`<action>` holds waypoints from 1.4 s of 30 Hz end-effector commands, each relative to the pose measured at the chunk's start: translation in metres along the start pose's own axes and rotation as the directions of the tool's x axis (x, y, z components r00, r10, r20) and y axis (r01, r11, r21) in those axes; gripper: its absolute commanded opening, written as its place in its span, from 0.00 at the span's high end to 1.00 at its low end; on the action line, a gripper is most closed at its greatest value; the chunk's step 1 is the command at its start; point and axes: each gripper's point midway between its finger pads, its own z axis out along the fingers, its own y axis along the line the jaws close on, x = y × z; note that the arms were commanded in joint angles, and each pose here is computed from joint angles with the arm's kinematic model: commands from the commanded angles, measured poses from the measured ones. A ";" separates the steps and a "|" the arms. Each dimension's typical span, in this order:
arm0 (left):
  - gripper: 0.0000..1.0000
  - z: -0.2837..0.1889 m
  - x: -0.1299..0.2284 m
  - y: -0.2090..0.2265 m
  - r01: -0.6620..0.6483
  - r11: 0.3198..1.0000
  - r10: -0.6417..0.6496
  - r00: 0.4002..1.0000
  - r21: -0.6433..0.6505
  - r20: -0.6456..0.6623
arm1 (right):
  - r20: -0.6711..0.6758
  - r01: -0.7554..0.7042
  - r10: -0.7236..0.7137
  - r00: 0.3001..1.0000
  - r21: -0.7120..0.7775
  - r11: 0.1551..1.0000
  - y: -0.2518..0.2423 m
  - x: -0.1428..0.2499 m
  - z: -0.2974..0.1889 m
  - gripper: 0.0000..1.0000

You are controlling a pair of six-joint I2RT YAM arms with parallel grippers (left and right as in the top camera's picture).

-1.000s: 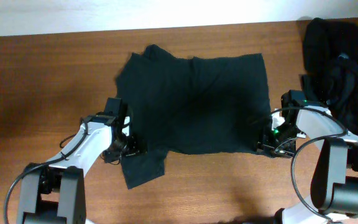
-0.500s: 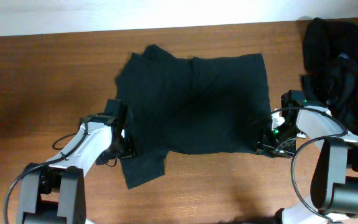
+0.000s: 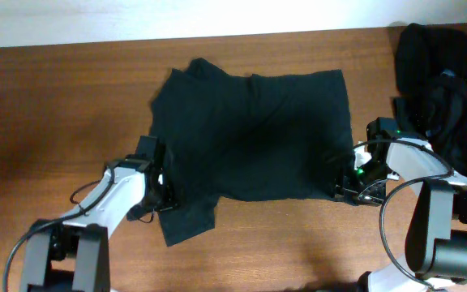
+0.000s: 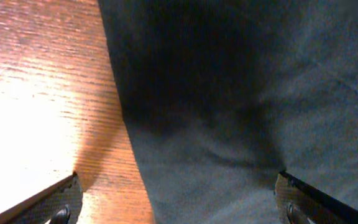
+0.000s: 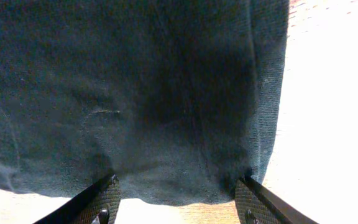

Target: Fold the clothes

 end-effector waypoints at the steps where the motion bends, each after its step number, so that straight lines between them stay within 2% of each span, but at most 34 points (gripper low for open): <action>1: 0.02 0.025 0.027 0.004 0.016 1.000 -0.014 0.996 0.014 -0.092 | -0.016 0.010 -0.010 1.000 -0.006 1.000 0.001 0.005 0.007 0.36; 2: 0.08 0.025 0.027 0.004 0.016 1.000 -0.014 0.996 0.015 -0.092 | -0.016 0.010 -0.010 1.000 -0.006 1.000 0.001 0.005 0.007 0.36; 3: 0.17 0.025 0.027 0.004 0.016 1.000 -0.014 0.996 0.015 -0.092 | -0.016 0.010 -0.010 1.000 -0.006 1.000 0.001 0.005 0.007 0.36; 4: 0.33 0.025 0.027 0.004 0.016 1.000 -0.014 0.996 0.015 -0.092 | -0.016 0.010 -0.010 1.000 -0.007 1.000 0.001 0.005 0.007 0.36; 7: 0.59 0.025 0.027 0.004 0.016 1.000 -0.014 0.996 0.015 -0.091 | -0.016 0.010 -0.010 1.000 -0.007 1.000 0.001 0.005 0.007 0.36; 9: 0.71 0.025 0.027 0.003 0.016 1.000 -0.014 0.996 0.017 -0.091 | -0.016 0.010 -0.010 1.000 -0.007 1.000 0.001 0.005 0.007 0.36; 11: 0.79 0.025 0.027 0.003 0.016 1.000 -0.014 0.996 0.017 -0.091 | -0.017 0.010 -0.010 1.000 -0.007 1.000 0.001 0.005 0.007 0.35; 17: 0.79 0.025 0.027 0.003 0.016 1.000 -0.014 0.996 0.018 -0.092 | -0.017 0.010 -0.010 1.000 -0.007 1.000 0.001 0.005 0.007 0.35; 18: 0.76 0.025 0.027 0.003 0.016 1.000 -0.014 0.996 0.018 -0.092 | -0.017 0.010 -0.010 1.000 -0.007 1.000 0.001 0.005 0.007 0.35; 19: 0.60 0.025 0.027 0.003 0.016 1.000 -0.014 0.996 0.017 -0.092 | -0.017 0.010 -0.010 1.000 -0.007 1.000 0.001 0.005 0.007 0.34; 20: 0.53 0.025 0.027 0.003 0.016 1.000 -0.014 0.996 0.017 -0.092 | -0.017 0.010 -0.010 1.000 -0.006 1.000 0.001 0.005 0.007 0.27; 23: 0.52 0.025 0.026 0.003 0.016 1.000 -0.014 0.996 0.018 -0.090 | -0.016 0.010 -0.010 1.000 -0.007 1.000 0.001 0.005 0.007 0.23; 30: 0.60 0.025 0.023 -0.002 0.016 0.999 -0.013 0.997 0.045 -0.078 | -0.015 0.010 -0.010 1.000 -0.006 1.000 0.001 0.005 0.007 0.22; 33: 0.75 0.025 0.022 -0.005 0.017 0.998 -0.012 0.997 0.060 -0.077 | -0.015 0.010 -0.010 1.000 -0.006 1.000 0.001 0.005 0.007 0.26; 36: 0.98 0.025 0.022 -0.005 0.017 0.998 -0.012 0.997 0.060 -0.078 | -0.016 0.010 -0.010 1.000 0.017 1.000 -0.003 0.005 0.007 0.38; 42: 0.99 0.025 0.023 -0.006 0.017 0.998 -0.012 0.997 0.066 -0.082 | -0.022 0.009 -0.009 1.000 0.019 1.000 -0.004 0.007 0.007 0.53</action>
